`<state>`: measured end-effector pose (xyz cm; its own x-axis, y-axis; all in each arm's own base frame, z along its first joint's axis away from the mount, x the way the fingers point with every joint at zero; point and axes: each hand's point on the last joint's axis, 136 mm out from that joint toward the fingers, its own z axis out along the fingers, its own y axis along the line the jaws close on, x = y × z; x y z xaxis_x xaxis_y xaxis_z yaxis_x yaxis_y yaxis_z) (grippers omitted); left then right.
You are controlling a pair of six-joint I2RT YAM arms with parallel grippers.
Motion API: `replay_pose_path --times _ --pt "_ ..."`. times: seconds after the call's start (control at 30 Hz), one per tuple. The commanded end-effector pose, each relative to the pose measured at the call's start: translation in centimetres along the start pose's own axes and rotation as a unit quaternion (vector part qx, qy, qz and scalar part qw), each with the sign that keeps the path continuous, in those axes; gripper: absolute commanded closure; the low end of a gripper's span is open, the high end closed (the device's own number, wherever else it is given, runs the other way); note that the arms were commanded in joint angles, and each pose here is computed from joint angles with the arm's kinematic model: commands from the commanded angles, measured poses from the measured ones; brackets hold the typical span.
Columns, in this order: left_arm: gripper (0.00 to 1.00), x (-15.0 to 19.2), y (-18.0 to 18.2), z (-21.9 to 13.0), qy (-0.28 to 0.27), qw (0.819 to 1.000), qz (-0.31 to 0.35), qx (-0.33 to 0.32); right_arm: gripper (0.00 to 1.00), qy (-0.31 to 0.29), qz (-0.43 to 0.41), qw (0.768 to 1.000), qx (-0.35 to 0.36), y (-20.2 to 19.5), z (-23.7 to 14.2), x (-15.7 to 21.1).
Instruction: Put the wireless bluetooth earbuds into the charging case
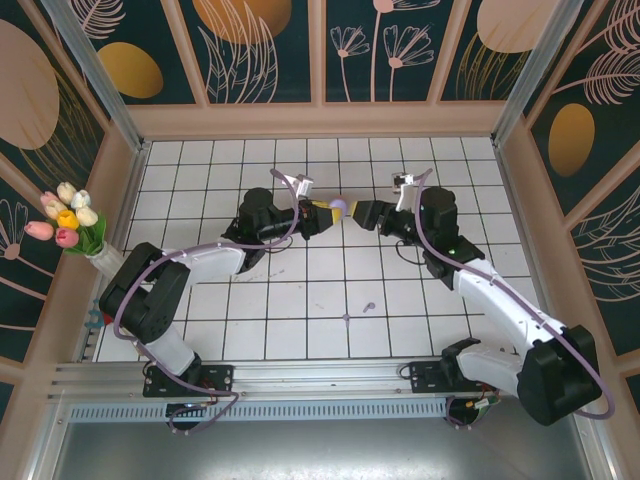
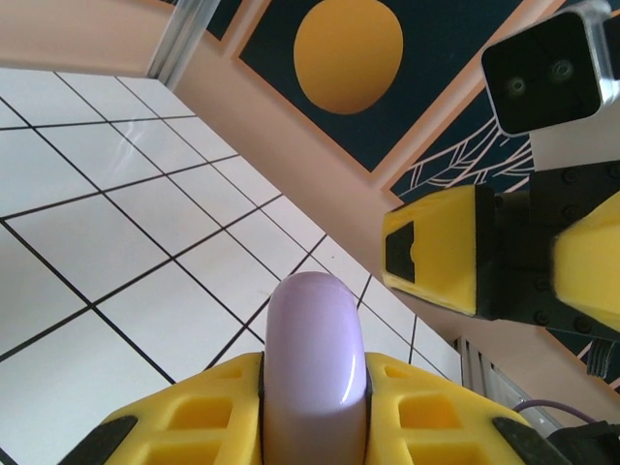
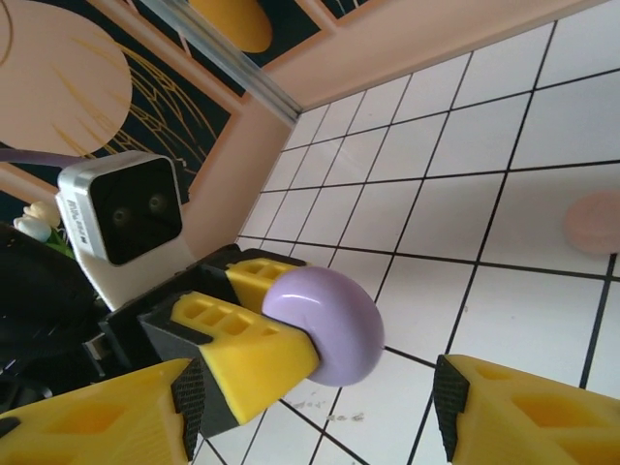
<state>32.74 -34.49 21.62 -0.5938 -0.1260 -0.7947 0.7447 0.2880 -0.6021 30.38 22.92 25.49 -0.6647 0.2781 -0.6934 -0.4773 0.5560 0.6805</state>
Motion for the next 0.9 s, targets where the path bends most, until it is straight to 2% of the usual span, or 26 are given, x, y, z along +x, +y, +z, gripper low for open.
replay_pose_path --times 0.0,0.5,0.87 --pt "1.0 -1.5 -1.6 -0.2 -0.005 1.0 0.024 0.019 0.35 -0.002 -0.025 0.999 -0.032 1.1 0.4 -0.2" --pt "1.0 -2.4 -2.5 -0.4 -0.019 0.999 0.032 0.028 0.4 0.037 0.003 0.999 -0.03 -0.8 3.0 2.0" --pt "1.0 -3.0 -3.7 -1.0 -0.027 0.998 0.042 0.042 0.45 0.024 0.045 0.998 0.022 -5.4 3.2 2.1"
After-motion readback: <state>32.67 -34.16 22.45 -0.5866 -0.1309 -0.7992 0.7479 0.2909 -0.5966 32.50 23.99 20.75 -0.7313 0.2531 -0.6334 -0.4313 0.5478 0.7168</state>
